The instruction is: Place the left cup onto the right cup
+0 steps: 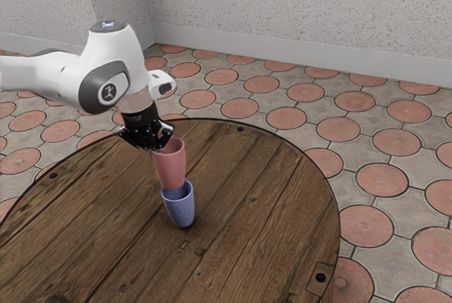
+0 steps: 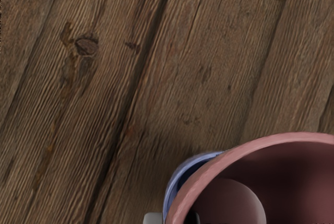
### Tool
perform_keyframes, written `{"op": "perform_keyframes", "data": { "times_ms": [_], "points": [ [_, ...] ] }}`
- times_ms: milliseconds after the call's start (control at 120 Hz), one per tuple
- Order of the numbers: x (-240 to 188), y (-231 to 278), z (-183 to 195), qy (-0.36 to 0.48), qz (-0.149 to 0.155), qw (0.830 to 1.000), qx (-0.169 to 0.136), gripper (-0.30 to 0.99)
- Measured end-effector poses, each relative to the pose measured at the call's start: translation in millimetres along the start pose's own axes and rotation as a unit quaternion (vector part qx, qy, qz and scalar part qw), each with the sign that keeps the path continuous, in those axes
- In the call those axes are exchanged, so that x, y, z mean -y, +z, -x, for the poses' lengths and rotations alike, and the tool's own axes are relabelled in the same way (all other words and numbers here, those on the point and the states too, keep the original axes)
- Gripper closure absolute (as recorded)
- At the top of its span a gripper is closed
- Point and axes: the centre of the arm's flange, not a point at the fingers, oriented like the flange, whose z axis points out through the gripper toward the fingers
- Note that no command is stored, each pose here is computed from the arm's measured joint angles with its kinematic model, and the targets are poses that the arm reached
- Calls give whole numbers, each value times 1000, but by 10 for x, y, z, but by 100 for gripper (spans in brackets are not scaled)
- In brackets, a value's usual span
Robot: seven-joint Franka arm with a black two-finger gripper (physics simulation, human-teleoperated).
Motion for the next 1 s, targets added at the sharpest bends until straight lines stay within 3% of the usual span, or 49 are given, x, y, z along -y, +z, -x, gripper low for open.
{"op": "perform_keyframes", "data": {
  "times_ms": [1000],
  "points": [
    [26, 295, 123, -52, 10, 999, -4, 78]
  ]
}}
